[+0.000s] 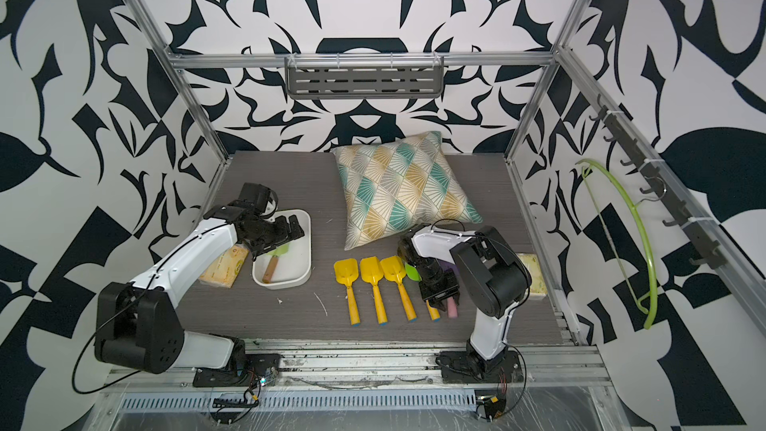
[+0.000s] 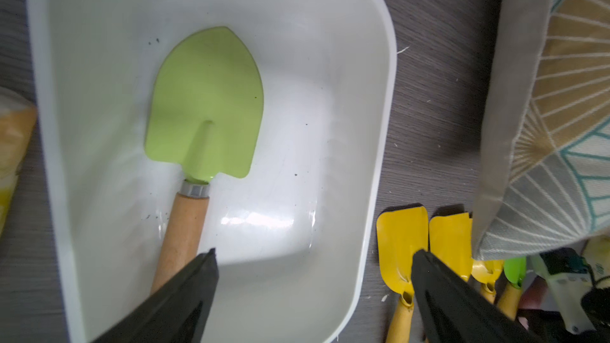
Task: Take the shovel out of the storage box
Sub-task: Place the shovel at the center of the board, then pick up the shovel from the storage box.
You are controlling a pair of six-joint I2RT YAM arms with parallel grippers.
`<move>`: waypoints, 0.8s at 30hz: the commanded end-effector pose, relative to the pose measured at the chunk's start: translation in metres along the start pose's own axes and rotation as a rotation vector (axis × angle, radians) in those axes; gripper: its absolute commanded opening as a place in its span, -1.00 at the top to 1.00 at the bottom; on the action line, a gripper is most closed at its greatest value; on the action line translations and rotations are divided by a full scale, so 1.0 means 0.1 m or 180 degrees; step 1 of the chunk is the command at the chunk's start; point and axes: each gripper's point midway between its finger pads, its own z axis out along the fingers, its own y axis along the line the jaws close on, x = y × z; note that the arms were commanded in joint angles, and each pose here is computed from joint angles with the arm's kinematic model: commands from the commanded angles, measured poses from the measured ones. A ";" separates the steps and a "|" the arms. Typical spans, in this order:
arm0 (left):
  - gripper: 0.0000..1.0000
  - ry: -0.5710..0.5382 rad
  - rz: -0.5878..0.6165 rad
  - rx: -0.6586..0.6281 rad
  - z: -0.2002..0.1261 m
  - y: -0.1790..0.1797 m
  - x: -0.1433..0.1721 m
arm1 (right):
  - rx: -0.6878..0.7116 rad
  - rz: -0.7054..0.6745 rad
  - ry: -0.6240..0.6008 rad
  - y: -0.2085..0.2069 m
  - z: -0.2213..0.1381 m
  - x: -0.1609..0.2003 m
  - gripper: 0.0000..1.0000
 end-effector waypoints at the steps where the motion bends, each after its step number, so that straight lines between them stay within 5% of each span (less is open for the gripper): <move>1: -0.98 0.0078 -0.0025 -0.0348 0.03 0.18 0.03 | 0.0051 0.0062 -0.0126 -0.13 -0.12 0.07 0.10; 19: -0.99 0.0339 -0.0010 -0.0697 0.15 0.39 0.14 | 0.0270 0.0214 -0.0133 -0.27 -0.15 0.07 0.12; 24: -0.87 0.0399 0.0044 -0.0915 0.20 0.51 0.16 | 0.0007 0.0303 -0.0520 -0.24 -0.45 -0.02 0.18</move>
